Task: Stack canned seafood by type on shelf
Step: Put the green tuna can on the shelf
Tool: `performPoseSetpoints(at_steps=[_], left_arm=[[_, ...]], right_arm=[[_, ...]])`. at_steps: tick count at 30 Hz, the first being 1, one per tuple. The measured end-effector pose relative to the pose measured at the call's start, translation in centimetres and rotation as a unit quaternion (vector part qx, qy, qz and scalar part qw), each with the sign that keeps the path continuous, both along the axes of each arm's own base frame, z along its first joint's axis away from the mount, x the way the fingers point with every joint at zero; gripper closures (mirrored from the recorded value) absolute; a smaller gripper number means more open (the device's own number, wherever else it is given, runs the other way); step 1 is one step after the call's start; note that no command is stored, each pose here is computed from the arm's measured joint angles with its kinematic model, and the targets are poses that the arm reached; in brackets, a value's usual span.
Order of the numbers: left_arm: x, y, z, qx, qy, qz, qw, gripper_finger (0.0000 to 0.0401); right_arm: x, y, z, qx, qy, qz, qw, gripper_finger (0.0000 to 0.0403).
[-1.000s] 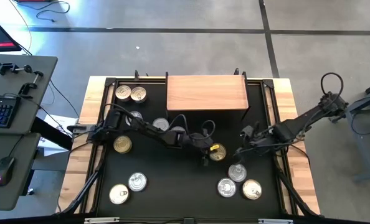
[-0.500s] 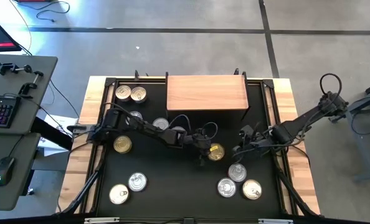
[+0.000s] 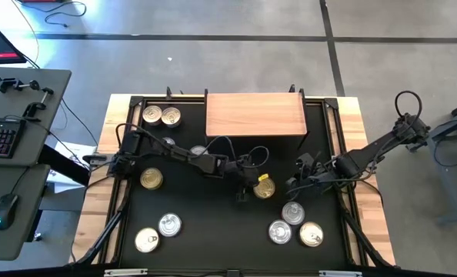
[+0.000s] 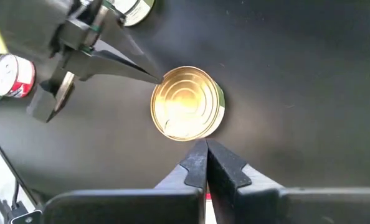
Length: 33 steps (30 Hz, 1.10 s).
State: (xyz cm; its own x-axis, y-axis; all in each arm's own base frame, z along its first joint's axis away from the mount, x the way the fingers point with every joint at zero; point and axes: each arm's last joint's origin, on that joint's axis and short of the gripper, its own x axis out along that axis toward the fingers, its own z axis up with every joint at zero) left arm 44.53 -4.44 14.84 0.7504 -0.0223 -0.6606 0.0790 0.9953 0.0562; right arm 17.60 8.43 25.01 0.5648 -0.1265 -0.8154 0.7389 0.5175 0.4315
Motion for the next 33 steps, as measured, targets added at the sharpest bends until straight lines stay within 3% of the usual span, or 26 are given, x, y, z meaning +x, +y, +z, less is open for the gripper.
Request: performPoseSetpoints(at_steps=[6,12,20,27,33], left_arm=[[0.4,0.1,0.0,-0.012,-0.02,-0.003,1.0,0.0401],[-0.2,0.1,-1.2,-0.004,0.032,-0.009,0.999,0.0401],[-0.5,-1.1,-1.1,0.003,0.042,-0.018,0.999,0.0401],[-1.3,-1.6,0.3,0.043,0.051,-0.026,0.997,0.0401],[-1.6,-1.6,-0.3,0.047,0.081,-0.029,0.995,0.0401]], right_arm=[[0.0,0.0,0.0,0.003,-0.001,-0.005,1.0,0.0403],[0.0,0.0,0.0,0.002,0.0,-0.005,1.0,0.0403],[0.2,0.2,-0.4,0.021,0.011,-0.026,0.999,0.0403],[2.4,1.3,-3.6,0.047,0.102,-0.023,0.993,0.0403],[5.6,1.3,-7.0,0.048,0.119,-0.038,0.991,0.0403]])
